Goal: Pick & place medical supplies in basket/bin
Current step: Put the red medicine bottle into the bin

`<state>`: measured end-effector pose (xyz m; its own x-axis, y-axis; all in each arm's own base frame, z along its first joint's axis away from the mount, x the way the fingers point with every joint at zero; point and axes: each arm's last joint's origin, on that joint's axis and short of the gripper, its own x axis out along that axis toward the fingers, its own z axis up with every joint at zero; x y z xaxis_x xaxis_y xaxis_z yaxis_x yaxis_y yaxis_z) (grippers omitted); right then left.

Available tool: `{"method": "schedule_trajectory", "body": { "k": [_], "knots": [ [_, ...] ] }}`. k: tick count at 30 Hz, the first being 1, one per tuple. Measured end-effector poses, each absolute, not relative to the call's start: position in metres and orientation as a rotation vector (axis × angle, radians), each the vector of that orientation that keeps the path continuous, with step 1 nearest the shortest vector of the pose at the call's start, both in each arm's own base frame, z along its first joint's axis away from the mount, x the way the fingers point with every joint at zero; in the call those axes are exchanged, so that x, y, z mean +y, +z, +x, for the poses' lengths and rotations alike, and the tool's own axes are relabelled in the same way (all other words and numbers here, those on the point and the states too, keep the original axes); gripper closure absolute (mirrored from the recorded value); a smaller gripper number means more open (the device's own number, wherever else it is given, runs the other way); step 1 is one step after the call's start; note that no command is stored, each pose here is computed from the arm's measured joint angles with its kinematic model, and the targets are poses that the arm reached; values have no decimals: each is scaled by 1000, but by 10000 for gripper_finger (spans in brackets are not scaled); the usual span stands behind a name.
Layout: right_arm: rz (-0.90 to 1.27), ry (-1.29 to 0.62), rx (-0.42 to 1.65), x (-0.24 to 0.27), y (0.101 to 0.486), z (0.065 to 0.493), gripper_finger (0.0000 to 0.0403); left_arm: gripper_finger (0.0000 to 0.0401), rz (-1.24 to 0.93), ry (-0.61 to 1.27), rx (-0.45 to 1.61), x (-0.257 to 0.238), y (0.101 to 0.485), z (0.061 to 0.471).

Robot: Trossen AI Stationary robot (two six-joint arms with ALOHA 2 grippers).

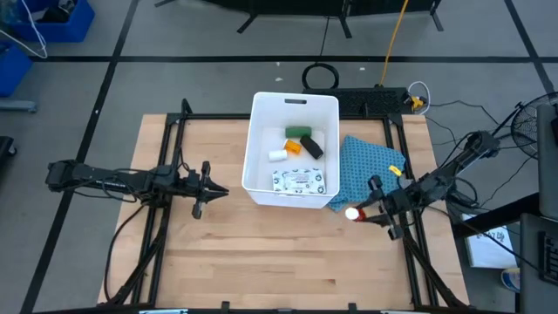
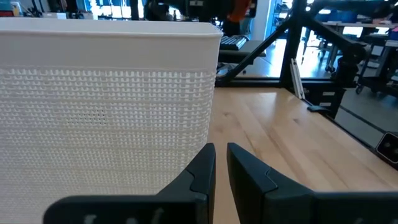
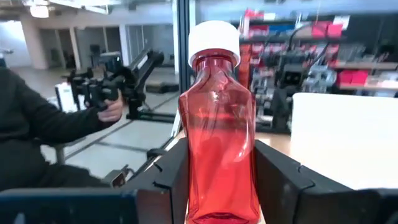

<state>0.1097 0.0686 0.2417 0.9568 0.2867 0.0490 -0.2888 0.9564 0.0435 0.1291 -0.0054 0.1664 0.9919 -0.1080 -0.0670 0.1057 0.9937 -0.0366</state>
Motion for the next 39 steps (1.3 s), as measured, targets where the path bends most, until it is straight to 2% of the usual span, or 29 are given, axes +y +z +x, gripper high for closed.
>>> {"method": "schedule_trajectory", "body": {
  "k": [7,12,16,23,33,37,39],
  "knots": [
    [51,233,-116,58,215,97,268,357,-31,-107,68,-5,166,129],
    [82,215,-175,53,218,92,268,357,-32,-107,69,-5,166,129],
    [105,84,-209,49,226,93,268,357,-38,-106,69,-5,166,129],
    [0,-94,-179,40,292,107,268,357,-41,-98,63,-5,167,129],
    [-114,-331,146,8,404,167,268,357,-30,-2,53,-2,168,129],
    [-115,-333,301,-24,427,204,268,357,-30,11,52,-2,168,129],
    [-101,-292,378,-42,426,226,268,357,-29,13,52,-2,168,129]
  ]
}}
